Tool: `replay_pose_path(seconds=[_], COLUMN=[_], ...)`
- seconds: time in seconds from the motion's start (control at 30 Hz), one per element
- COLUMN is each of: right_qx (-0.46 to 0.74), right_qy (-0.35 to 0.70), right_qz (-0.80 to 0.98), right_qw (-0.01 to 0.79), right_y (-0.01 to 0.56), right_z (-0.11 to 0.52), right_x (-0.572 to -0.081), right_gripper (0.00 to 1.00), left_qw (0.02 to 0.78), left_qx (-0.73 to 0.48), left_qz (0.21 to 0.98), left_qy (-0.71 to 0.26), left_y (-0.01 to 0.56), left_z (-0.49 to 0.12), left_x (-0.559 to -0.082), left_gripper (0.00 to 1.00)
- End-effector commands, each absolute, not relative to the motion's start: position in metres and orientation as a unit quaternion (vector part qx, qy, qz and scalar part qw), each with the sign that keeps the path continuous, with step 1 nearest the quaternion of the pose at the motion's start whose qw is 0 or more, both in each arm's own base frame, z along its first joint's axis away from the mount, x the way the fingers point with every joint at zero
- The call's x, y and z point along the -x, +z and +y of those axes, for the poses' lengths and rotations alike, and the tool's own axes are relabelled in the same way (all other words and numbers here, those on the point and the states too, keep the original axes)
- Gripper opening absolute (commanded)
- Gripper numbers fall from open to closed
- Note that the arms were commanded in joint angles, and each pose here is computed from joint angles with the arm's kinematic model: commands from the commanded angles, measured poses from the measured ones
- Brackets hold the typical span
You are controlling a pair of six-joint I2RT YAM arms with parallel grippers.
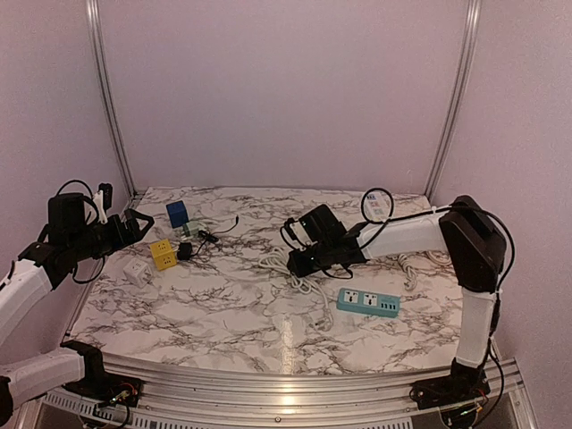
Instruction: Insert the plug
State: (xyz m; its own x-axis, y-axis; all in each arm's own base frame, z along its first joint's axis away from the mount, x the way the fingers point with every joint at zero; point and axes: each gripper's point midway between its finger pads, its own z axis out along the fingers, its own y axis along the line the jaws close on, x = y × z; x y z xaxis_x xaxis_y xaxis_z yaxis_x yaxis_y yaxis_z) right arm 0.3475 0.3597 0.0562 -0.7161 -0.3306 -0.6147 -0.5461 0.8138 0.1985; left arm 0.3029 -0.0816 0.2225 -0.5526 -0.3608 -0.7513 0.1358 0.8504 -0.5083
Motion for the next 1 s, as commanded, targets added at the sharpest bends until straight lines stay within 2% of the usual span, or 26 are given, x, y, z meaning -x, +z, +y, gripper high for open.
replay_pose_path(seconds=[0.0, 0.2, 0.27, 0.37, 0.5, 0.57, 0.63, 0.77, 0.97], right_qx=[0.271, 0.294, 0.301, 0.314, 0.334, 0.332, 0.321, 0.290, 0.288], right_qy=[0.224, 0.285, 0.299, 0.308, 0.258, 0.228, 0.209, 0.191, 0.106], right_qz=[0.877, 0.847, 0.836, 0.819, 0.813, 0.815, 0.820, 0.852, 0.889], right_qw=[0.327, 0.339, 0.348, 0.368, 0.401, 0.417, 0.425, 0.392, 0.341], right_y=[0.072, 0.088, 0.102, 0.134, 0.181, 0.198, 0.201, 0.164, 0.129], right_z=[0.404, 0.450, 0.458, 0.459, 0.438, 0.418, 0.394, 0.342, 0.286], right_x=[-0.378, -0.397, -0.397, -0.396, -0.397, -0.395, -0.390, -0.372, -0.341], right_gripper=[0.23, 0.28, 0.35, 0.52, 0.71, 0.77, 0.80, 0.81, 0.83], left_qw=[0.471, 0.476, 0.477, 0.478, 0.472, 0.471, 0.477, 0.486, 0.476], left_qx=[0.066, 0.064, 0.063, 0.062, 0.060, 0.061, 0.061, 0.062, 0.060], left_qz=[0.838, 0.835, 0.834, 0.832, 0.833, 0.834, 0.833, 0.828, 0.830], left_qy=[-0.267, -0.270, -0.271, -0.275, -0.280, -0.279, -0.275, -0.272, -0.283], left_y=[0.222, 0.225, 0.226, 0.227, 0.225, 0.225, 0.228, 0.230, 0.228], left_z=[-0.081, -0.082, -0.082, -0.083, -0.086, -0.085, -0.083, -0.081, -0.086], left_x=[-0.304, -0.303, -0.303, -0.303, -0.304, -0.304, -0.303, -0.300, -0.301], left_gripper=[0.99, 0.99, 0.99, 0.99, 0.99, 0.99, 0.99, 0.99, 0.99])
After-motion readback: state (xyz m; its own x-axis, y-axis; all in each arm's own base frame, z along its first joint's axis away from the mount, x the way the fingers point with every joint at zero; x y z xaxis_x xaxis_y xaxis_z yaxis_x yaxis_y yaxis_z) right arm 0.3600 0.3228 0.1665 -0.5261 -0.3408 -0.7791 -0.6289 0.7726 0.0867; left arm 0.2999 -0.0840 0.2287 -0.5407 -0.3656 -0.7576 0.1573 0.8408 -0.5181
